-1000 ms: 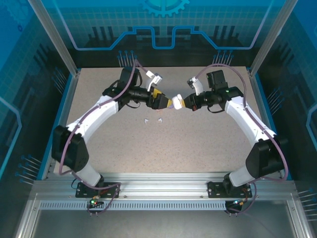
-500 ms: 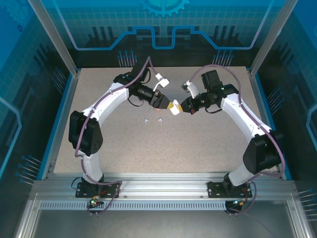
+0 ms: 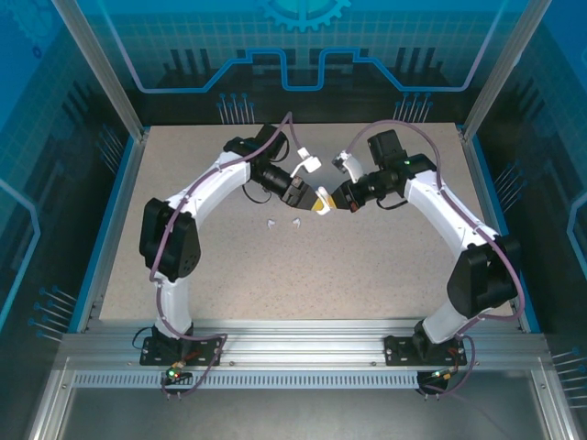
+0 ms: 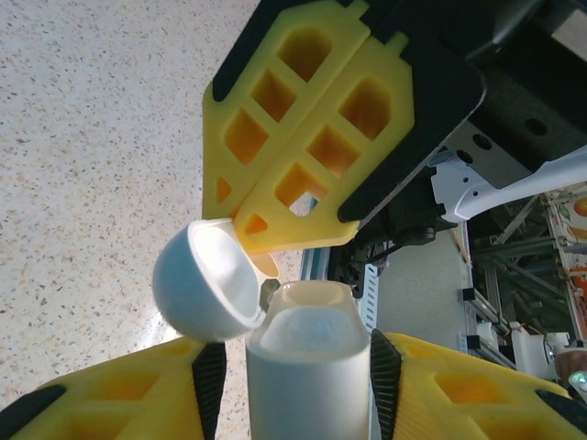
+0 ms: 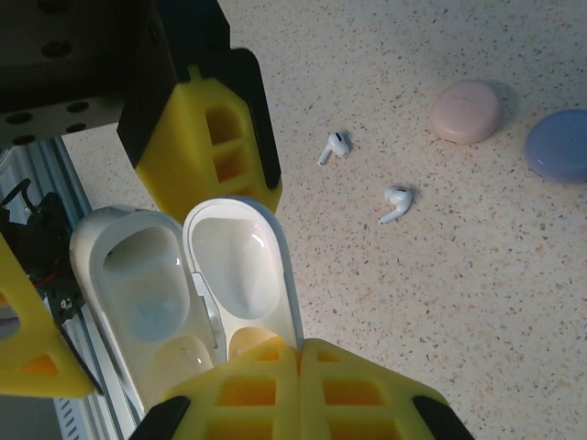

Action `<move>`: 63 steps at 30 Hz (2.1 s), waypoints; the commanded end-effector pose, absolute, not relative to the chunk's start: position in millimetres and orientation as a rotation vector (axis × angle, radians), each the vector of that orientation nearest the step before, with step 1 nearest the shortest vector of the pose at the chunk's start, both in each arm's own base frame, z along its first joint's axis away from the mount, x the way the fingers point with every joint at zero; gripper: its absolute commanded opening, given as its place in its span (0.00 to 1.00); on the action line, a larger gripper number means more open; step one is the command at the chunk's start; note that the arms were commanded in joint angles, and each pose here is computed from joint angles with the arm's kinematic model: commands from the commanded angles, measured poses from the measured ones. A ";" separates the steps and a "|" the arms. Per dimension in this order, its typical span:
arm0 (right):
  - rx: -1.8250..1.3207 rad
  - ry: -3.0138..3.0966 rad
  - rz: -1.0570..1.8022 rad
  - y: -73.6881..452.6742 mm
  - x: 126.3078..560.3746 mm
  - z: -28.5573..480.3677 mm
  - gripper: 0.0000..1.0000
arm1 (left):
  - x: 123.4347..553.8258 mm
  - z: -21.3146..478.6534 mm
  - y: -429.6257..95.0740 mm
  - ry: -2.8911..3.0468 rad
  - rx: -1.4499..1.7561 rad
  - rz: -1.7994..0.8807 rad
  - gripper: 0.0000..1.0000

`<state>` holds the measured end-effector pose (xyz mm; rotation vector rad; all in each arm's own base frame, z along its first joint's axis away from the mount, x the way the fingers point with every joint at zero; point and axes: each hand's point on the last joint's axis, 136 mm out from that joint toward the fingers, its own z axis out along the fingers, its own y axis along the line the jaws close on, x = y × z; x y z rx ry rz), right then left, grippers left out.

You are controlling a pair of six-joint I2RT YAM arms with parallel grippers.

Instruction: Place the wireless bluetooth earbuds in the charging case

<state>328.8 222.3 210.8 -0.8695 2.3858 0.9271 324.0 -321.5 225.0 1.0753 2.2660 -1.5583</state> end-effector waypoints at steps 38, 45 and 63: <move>-0.213 2.610 0.732 245.9 341.0 182.0 0.58 | 369.0 348.7 -217.4 1.673 0.484 -0.917 0.00; -0.043 2.830 0.491 301.4 352.0 112.9 0.57 | 358.7 386.9 -158.0 1.484 0.162 -0.720 0.00; 0.250 2.882 0.032 358.9 370.0 36.8 0.54 | 343.0 390.2 -125.3 1.451 -0.010 -0.662 0.00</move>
